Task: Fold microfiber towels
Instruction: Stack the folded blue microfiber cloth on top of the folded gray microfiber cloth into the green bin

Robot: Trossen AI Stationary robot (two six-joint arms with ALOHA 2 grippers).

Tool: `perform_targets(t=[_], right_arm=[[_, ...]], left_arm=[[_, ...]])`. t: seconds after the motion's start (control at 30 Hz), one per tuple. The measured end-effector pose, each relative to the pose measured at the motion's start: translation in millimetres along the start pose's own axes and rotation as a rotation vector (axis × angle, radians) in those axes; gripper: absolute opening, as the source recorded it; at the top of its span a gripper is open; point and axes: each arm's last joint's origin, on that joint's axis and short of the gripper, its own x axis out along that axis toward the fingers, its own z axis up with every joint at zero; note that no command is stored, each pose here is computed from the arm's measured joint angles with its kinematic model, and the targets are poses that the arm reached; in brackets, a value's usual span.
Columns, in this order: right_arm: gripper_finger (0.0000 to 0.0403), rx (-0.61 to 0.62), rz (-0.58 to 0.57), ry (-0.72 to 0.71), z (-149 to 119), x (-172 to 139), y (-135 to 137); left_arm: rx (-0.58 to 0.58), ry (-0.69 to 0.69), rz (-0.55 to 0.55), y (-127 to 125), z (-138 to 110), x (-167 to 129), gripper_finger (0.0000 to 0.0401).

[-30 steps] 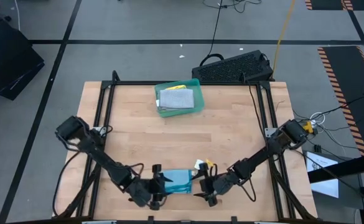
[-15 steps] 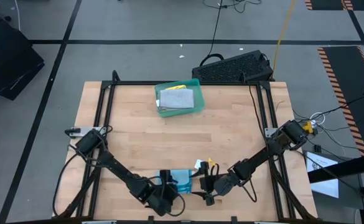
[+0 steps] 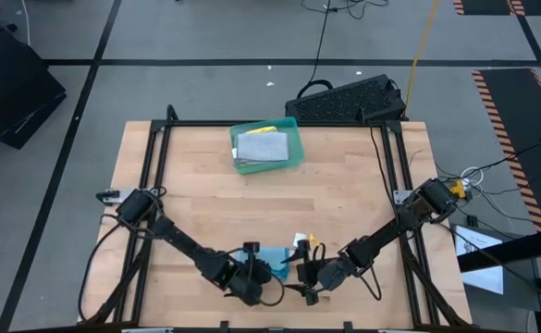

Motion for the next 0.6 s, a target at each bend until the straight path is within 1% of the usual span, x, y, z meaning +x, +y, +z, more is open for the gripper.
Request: perform_targets(t=[0.1, 0.2, 0.3, 0.37, 0.43, 0.53, 0.6], right_arm=[[0.0313, -0.025, -0.032, -0.002, -0.3, -0.2, -0.5], [0.0313, -0.08, -0.07, 0.003, -1.8, -1.7, 1.0], [0.0313, -0.113, -0.085, -0.004, -0.8, -3.2, 2.2], [0.0313, -0.135, -0.093, -0.007, -0.2, -3.3, 2.0], [0.0313, -0.197, -0.099, -0.001, -0.6, -3.3, 1.7], [0.0313, -0.268, -0.184, 0.02, -3.3, -1.1, -3.3], [0.0313, -0.287, -0.209, 0.025, -3.3, 0.1, -6.2]], left_arm=[[0.02, 0.008, -0.022, 7.4, 5.3, -5.2, 0.0031], [0.012, 0.03, -0.06, 20.5, 12.6, -14.2, 0.003], [-0.035, 0.03, -0.107, 36.1, 24.5, -26.7, 0.0016], [-0.07, 0.024, -0.127, 46.7, 32.1, -30.8, 0.0016], [-0.096, 0.042, -0.146, 55.9, 34.9, -31.4, 0.0017], [-0.132, 0.045, -0.201, 66.7, 41.0, -30.4, 0.0027], [-0.15, 0.062, -0.225, 73.5, 42.9, -33.6, 0.0028]])
